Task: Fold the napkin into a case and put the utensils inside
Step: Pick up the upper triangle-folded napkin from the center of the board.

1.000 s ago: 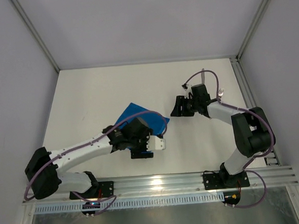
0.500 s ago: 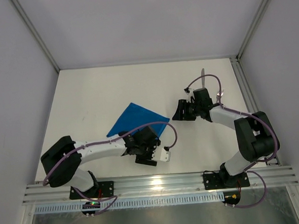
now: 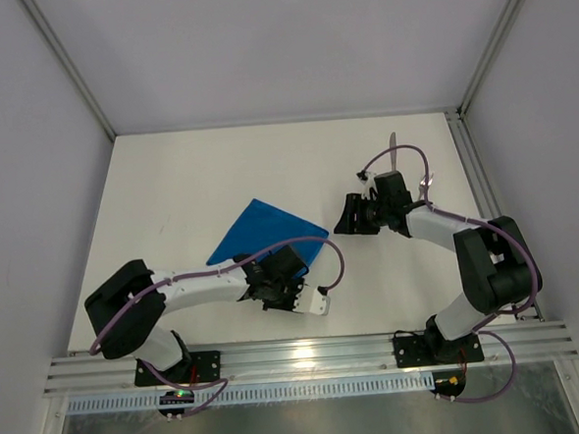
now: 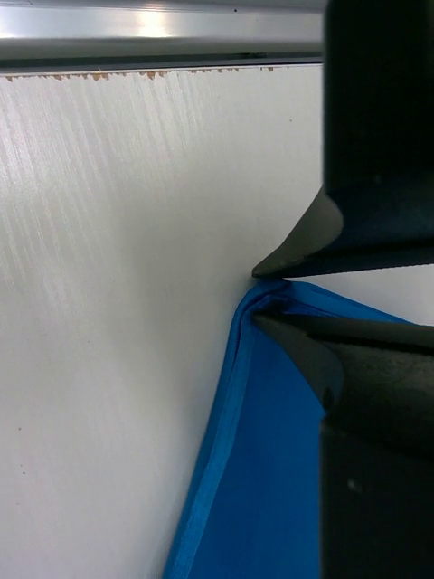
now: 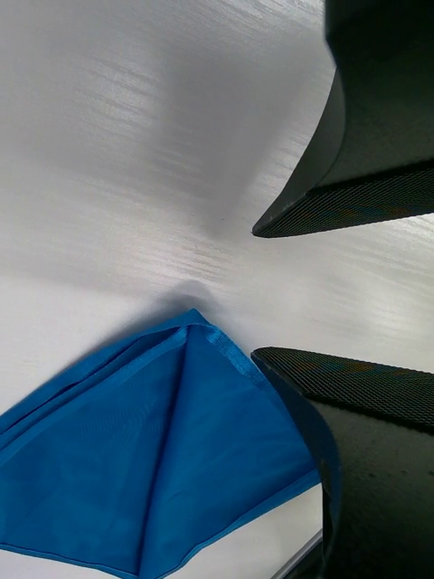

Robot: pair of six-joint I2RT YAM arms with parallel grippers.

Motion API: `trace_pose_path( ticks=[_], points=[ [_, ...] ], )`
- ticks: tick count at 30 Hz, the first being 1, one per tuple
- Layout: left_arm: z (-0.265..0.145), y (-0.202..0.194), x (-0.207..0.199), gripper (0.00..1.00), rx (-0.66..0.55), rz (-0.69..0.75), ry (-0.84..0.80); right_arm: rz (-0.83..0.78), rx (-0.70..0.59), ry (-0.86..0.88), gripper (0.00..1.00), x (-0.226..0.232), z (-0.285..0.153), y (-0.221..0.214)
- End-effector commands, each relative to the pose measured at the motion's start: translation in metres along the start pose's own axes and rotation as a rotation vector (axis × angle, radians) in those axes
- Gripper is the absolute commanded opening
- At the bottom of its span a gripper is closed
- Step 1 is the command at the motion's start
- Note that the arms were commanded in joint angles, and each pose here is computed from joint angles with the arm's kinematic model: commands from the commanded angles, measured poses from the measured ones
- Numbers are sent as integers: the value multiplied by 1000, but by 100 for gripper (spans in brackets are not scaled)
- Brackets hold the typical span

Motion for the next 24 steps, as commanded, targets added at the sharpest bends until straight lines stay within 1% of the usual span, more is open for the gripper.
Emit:
trace_pose_path(
  ticks=[1, 3, 4, 6, 7, 8, 9, 10, 13, 14, 18, 24],
  points=[
    [3, -9, -5, 22, 30, -14, -14, -38, -62, 32, 56, 13, -9, 17],
    [0, -10, -3, 18, 36, -15, 4, -37, -68, 31, 56, 14, -10, 19],
    [-2, -11, -3, 14, 35, -16, 11, -34, -70, 27, 56, 13, -10, 19],
    [-5, -12, -1, 11, 35, -19, 29, -16, -74, 32, 57, 13, -8, 18],
    [-6, -12, -1, 7, 32, -19, 37, 1, -62, 39, 59, 13, -6, 13],
    [-10, -11, 1, 5, 21, -29, 53, -11, -85, 86, 59, 21, -3, 19],
    [-11, -12, 3, 2, 20, -31, 64, 12, -67, 95, 61, 21, 3, 14],
    [-13, -11, 3, 0, 16, -34, 72, 8, -62, 102, 65, 25, 7, 14],
    [-20, -14, 11, 0, 20, -58, 126, 7, -29, 119, 65, 34, 23, 7],
    [-22, -13, 16, 0, 14, -68, 149, 6, -38, 132, 66, 37, 26, 10],
    [-42, -10, 36, 0, -49, -148, 249, 40, -23, 160, 66, 39, 36, 4],
    [-61, -7, 45, 0, -78, -170, 289, 61, 9, 170, 66, 40, 49, -9]
  ],
)
Point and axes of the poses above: each gripper's point midway between its finger pads, its own z axis out along the fingers, its own x axis along the line the jaws close on, y = z × x, the point moved 2 cm from there along -z, back along the fingers, and after that the axes turned 2 degrees about -z, right-handed, at the moved point
